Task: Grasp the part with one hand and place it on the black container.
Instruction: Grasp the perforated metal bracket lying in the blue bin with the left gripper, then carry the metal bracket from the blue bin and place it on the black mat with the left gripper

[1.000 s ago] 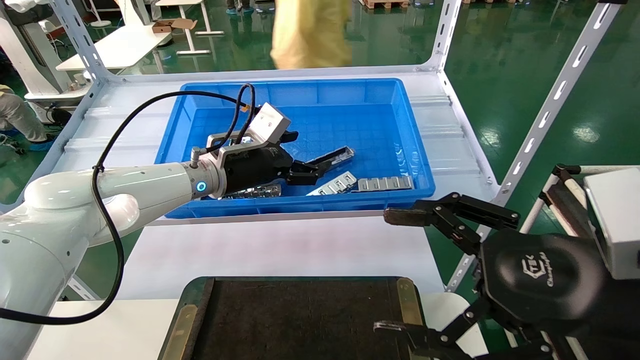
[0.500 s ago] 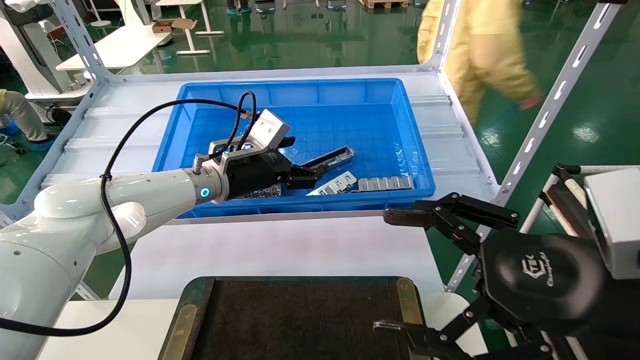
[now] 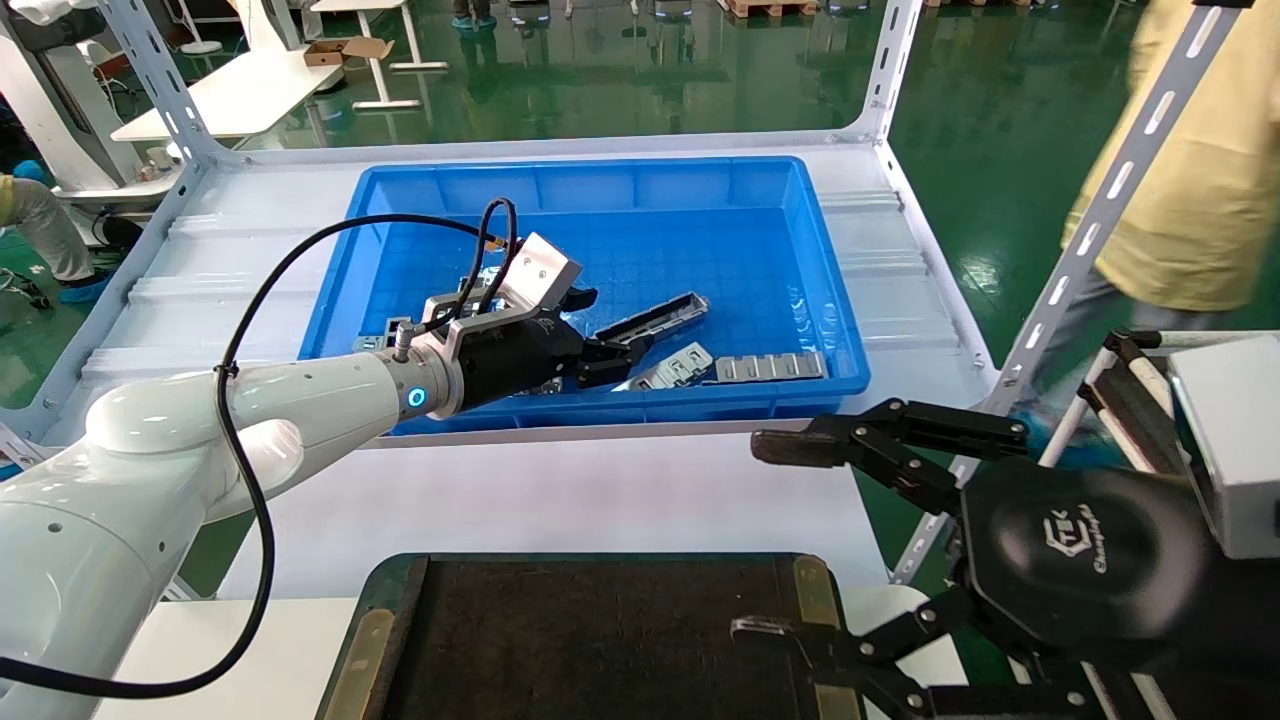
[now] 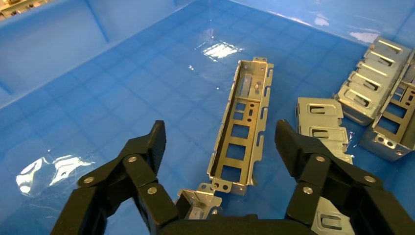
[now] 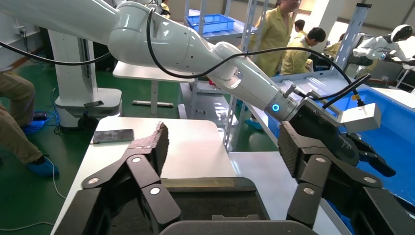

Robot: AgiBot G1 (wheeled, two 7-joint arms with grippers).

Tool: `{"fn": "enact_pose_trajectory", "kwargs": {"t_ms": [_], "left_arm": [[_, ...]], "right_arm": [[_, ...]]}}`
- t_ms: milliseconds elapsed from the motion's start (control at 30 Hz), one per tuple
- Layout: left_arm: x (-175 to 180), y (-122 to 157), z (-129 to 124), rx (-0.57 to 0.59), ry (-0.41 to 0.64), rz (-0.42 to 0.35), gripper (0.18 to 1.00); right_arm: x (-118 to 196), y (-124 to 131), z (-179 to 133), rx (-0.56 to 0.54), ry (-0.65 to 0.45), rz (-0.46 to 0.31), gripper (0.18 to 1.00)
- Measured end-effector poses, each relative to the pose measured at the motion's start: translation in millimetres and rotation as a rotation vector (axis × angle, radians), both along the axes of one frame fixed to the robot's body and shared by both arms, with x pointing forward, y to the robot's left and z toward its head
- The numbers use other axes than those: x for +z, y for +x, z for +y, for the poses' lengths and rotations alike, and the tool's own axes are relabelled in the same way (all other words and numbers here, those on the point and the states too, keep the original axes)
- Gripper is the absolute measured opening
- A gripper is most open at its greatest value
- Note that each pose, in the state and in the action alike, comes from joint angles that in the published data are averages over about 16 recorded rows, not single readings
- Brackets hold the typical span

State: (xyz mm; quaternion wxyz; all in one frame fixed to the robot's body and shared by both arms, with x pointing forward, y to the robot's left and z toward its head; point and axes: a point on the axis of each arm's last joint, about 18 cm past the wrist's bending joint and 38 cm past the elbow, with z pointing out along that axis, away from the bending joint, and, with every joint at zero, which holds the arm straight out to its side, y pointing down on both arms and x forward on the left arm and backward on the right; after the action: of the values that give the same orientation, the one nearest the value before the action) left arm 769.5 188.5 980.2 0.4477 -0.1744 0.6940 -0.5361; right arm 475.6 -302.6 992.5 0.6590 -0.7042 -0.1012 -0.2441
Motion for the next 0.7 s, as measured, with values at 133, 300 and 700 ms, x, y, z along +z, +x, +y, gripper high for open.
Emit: {"fn": "enact_pose_trajectory", "kwargs": {"t_ms": [133,300,700], "left_arm": [[-1.4,0.7,0.1,0.005,-0.005,0.004,0.794],[-2.6,1.3,0.2,0.01,-0.01,0.008,0.697],[0.6,1.8,0.9,0.016,-0.027,0.008,0.437]], "right_arm": [[0.0,0.0,0.0,0.0,0.0,0.0,0.802],[0.0,0.0,0.0,0.0,0.0,0.0,0.701],[0.0,0.0,0.0,0.0,0.0,0.0,0.426]]}}
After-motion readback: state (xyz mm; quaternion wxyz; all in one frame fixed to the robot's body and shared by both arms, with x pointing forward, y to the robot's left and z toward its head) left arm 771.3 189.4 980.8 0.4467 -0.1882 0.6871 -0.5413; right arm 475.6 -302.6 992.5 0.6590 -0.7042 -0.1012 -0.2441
